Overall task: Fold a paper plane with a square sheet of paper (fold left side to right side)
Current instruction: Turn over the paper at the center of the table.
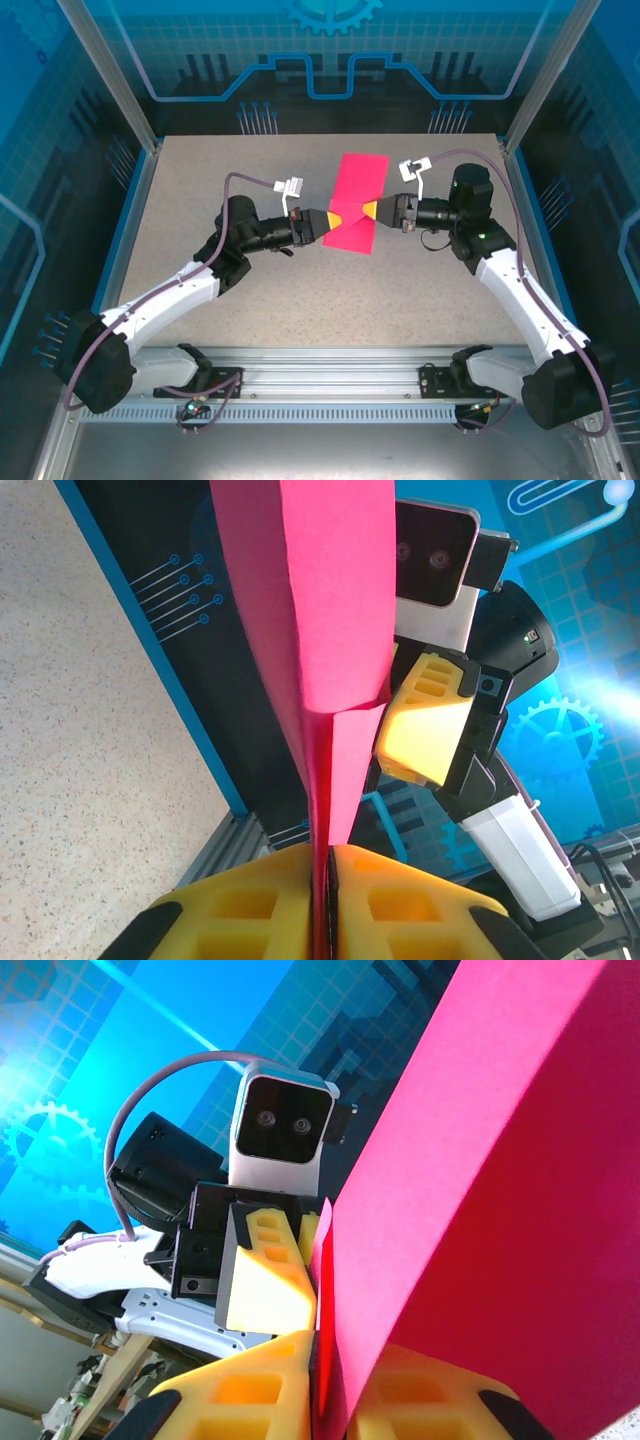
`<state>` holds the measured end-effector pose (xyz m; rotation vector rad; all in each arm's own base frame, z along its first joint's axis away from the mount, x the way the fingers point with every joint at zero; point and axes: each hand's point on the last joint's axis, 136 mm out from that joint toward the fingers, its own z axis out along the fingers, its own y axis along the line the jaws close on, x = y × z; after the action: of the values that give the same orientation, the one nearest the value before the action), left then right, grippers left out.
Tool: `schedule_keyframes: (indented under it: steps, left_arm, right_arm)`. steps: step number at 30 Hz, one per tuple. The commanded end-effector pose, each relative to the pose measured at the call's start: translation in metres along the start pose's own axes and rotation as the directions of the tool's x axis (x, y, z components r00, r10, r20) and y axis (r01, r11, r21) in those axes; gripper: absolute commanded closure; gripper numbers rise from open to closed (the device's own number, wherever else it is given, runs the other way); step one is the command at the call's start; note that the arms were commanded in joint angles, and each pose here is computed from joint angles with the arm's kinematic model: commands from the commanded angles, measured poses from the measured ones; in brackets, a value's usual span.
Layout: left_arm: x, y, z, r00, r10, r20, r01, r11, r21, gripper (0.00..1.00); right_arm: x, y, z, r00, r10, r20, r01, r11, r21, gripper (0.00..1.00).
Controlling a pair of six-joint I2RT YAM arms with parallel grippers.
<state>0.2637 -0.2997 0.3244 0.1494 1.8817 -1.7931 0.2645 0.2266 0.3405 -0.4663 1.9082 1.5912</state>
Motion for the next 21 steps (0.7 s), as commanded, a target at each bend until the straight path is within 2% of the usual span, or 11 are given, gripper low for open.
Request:
schedule_keyframes:
  steps: [1, 5, 8, 11, 12, 15, 17, 19, 21]
  left_arm:
    - [-0.001, -0.005, 0.000, 0.999, 0.035, 0.002, -0.035, 0.999, 0.002, 0.86]
    - [0.000, 0.004, -0.002, 0.999, 0.047, 0.007, -0.047, 0.998, -0.049, 0.91]
    - [0.007, 0.020, -0.005, 0.994, 0.108, -0.016, -0.110, 0.974, -0.199, 0.93]
    - [0.019, 0.043, -0.014, 0.969, 0.227, -0.097, -0.246, 0.861, -0.446, 0.96]
    - [0.022, 0.048, -0.016, 0.954, 0.267, -0.139, -0.300, 0.802, -0.516, 0.97]
    - [0.029, 0.072, -0.027, 0.906, 0.311, -0.286, -0.419, 0.571, -0.706, 1.00]
    - [0.030, 0.088, -0.034, 0.866, 0.314, -0.388, -0.488, 0.371, -0.790, 1.00]
    - [0.028, 0.101, -0.044, 0.815, 0.295, -0.499, -0.548, 0.114, -0.828, 1.00]
    - [0.025, 0.110, -0.053, 0.777, 0.246, -0.579, -0.568, -0.121, -0.814, 1.00]
  right_arm:
    - [0.004, -0.009, -0.004, 1.000, 0.014, -0.003, -0.014, 1.000, 0.028, 0.82]
    - [0.007, -0.019, -0.011, 1.000, 0.031, -0.003, -0.030, 0.996, 0.084, 0.72]
    - [0.011, -0.036, -0.024, 0.999, 0.042, 0.001, -0.041, 0.978, 0.203, 0.61]
    - [0.020, -0.067, -0.048, 0.999, 0.044, -0.014, -0.033, 0.899, 0.438, 0.52]
    - [0.027, -0.080, -0.058, 0.998, 0.058, -0.027, -0.035, 0.849, 0.527, 0.51]
    - [0.042, -0.117, -0.093, 0.993, 0.120, -0.020, -0.066, 0.670, 0.739, 0.47]
    - [0.052, -0.136, -0.115, 0.988, 0.157, 0.000, -0.089, 0.559, 0.824, 0.44]
    - [0.062, -0.151, -0.133, 0.982, 0.185, 0.024, -0.108, 0.461, 0.881, 0.42]
    - [0.071, -0.161, -0.144, 0.979, 0.199, 0.045, -0.124, 0.405, 0.906, 0.39]
